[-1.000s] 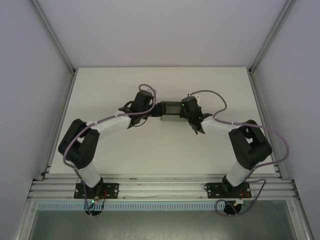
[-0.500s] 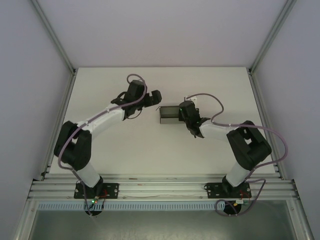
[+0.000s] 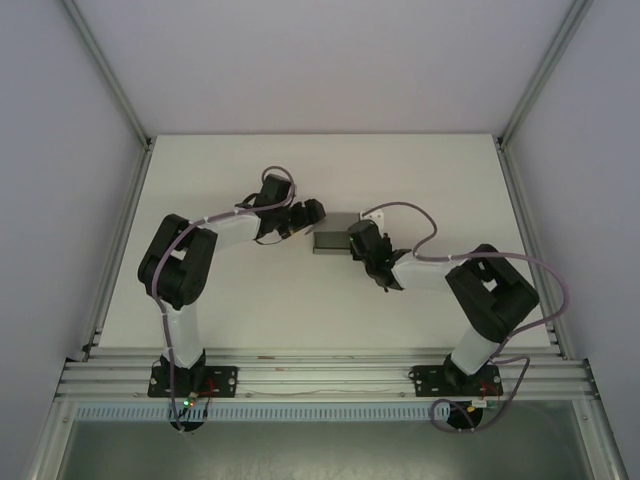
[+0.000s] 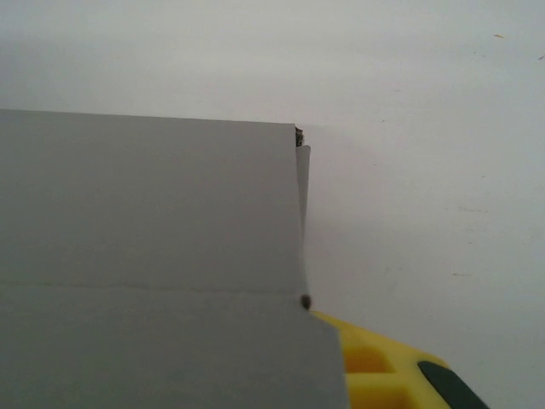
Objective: Assemble paper box
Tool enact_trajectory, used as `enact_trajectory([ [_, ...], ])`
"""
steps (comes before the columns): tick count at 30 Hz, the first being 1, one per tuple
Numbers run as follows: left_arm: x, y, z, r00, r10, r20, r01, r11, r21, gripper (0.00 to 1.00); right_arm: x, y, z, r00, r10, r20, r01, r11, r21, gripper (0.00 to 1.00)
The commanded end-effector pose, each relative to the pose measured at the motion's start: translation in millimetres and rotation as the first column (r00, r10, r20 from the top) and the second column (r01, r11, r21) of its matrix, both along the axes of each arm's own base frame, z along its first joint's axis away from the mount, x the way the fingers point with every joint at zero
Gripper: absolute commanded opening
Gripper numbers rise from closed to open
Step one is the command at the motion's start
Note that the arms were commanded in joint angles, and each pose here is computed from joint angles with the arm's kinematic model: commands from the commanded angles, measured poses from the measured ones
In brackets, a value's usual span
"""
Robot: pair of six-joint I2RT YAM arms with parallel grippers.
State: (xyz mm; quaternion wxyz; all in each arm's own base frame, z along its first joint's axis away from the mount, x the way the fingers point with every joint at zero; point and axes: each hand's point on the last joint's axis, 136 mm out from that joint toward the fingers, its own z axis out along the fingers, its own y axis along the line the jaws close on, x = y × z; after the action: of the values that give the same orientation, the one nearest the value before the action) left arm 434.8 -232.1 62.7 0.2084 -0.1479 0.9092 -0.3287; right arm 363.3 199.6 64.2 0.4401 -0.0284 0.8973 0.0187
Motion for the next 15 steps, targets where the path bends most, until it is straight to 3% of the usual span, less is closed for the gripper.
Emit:
enact_trajectory([
  [1,-7,-10,-9,0.999,-0.039,-0.003,0.039,0.998,-0.047,0.78,-4,1,6,0.999,-0.024,0.024,0.024,1.0,0.007,0.23],
  [8,-18,-10,-23,0.998,-0.068,-0.013,0.068,0.997,-0.047,0.67,-22,-8,19,1.0,-0.028,0.008,0.027,0.999,0.024,0.39],
  [10,-20,-11,-26,0.997,-0.079,-0.013,0.079,0.996,-0.047,0.66,-28,-18,26,0.999,-0.045,0.017,0.045,0.999,0.016,0.4],
  [15,-22,-10,-34,0.996,-0.093,-0.019,0.092,0.995,-0.035,0.65,-53,-36,38,0.999,-0.042,-0.019,0.042,0.999,0.011,0.54],
])
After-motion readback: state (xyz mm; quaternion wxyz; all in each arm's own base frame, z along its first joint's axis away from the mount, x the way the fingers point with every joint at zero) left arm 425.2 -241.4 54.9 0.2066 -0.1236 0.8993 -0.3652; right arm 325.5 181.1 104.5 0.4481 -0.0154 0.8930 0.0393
